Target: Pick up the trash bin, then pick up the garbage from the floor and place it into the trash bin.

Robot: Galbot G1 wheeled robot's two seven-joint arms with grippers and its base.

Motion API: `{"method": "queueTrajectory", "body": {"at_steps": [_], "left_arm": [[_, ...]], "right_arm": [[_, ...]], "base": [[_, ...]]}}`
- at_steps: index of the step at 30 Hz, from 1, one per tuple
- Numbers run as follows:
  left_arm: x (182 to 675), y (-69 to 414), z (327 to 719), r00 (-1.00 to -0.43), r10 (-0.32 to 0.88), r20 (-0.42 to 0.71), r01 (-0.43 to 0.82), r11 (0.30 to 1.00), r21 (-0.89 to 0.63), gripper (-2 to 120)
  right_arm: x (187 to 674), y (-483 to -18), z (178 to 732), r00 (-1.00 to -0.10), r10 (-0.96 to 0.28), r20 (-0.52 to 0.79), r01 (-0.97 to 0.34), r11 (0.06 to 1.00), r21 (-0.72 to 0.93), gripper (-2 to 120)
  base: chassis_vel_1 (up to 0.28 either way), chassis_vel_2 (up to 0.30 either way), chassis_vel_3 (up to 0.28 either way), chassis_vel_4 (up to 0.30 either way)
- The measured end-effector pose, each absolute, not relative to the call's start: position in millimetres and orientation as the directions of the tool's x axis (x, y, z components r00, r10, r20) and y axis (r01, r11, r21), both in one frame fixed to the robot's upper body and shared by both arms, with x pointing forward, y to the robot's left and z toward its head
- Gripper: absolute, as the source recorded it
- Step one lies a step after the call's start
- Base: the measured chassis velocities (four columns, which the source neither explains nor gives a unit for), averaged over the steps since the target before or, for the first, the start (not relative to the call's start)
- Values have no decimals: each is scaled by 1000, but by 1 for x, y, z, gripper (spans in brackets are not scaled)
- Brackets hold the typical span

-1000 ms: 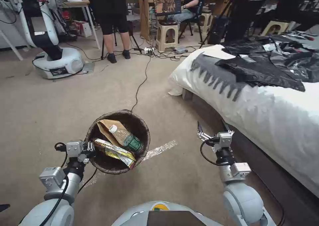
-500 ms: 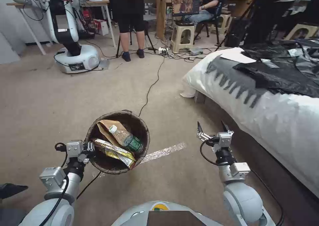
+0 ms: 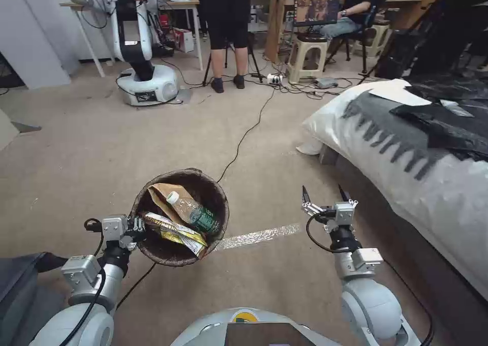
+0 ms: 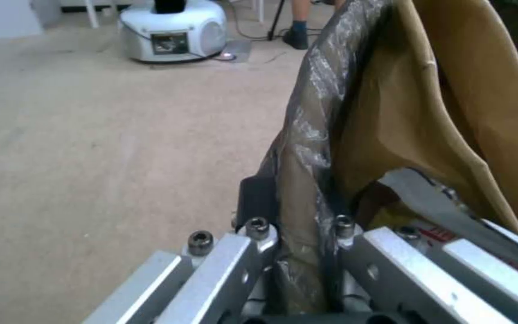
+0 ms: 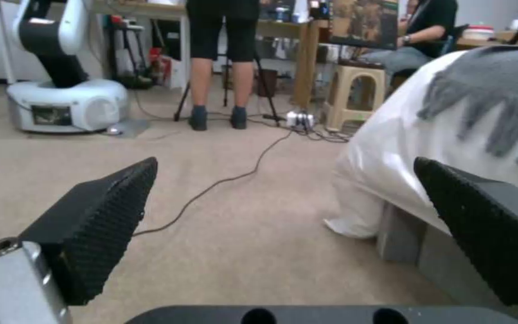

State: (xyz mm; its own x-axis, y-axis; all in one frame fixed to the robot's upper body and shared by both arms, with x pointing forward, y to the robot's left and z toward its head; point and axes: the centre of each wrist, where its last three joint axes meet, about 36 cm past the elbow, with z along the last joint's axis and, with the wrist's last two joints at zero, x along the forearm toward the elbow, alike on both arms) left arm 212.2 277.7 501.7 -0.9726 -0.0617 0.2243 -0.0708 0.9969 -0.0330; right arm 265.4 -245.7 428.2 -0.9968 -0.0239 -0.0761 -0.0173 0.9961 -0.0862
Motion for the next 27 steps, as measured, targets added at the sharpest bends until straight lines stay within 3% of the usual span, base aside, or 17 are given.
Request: {"method": "queueTrajectory", "body": {"at_steps": [27], "left_arm": [[212,277,502,-974,-60,220,-69,997,-35,0]], "right_arm": [[268,-247,429,-997,-17,-75,-11,997,-80,100]], "base": [[55,56,55,56]]}}
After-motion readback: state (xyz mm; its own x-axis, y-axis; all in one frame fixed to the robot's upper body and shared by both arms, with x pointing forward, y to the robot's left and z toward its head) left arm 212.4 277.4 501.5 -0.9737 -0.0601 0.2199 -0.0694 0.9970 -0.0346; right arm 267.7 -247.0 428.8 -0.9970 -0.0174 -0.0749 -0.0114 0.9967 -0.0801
